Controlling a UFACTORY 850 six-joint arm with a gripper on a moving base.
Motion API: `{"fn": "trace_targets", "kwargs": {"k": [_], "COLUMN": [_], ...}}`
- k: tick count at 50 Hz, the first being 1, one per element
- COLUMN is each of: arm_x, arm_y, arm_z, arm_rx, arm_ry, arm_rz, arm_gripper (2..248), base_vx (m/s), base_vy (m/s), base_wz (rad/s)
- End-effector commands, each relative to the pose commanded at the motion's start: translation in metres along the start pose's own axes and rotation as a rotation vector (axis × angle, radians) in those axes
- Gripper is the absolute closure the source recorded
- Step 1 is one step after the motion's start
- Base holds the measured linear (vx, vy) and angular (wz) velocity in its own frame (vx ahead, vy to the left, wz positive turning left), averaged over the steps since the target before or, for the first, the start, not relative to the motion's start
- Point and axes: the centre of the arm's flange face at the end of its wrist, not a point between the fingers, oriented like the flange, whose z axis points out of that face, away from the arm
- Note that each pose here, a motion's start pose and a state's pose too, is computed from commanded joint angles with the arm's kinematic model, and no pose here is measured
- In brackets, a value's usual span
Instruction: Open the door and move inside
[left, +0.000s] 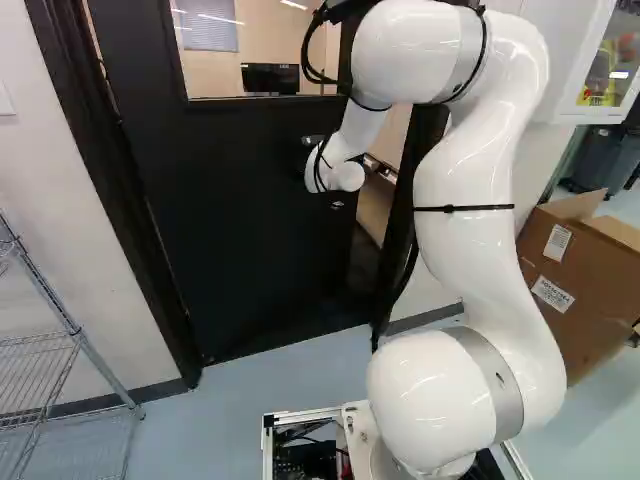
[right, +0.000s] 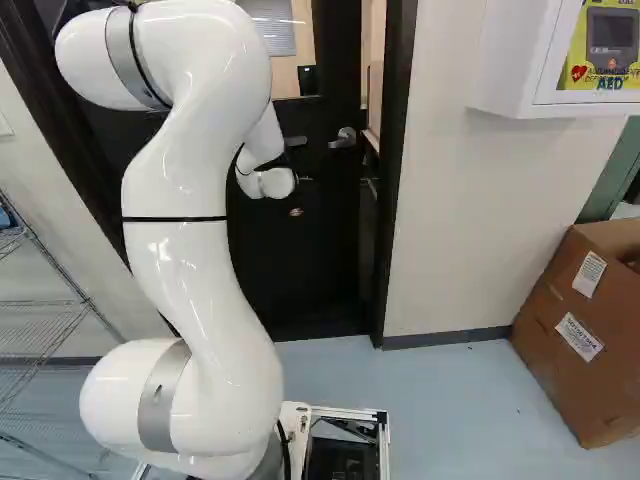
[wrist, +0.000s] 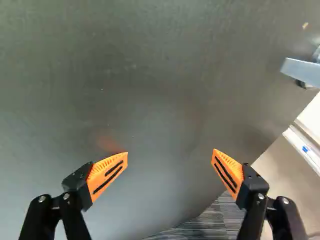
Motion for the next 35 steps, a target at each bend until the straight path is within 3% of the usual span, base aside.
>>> {"fn": "trace_targets", "kwargs": {"k": [35], "arm_x": [0.014], "arm_y": [-0.036], "arm_z": [0.068], "arm_rx": [0.057], "arm_ry": [0.055], "arm_rz": [-0.027], "arm_gripper": [3], "base_vx": [0.000], "base_vy": [0.000], "base_wz": [0.000]}}
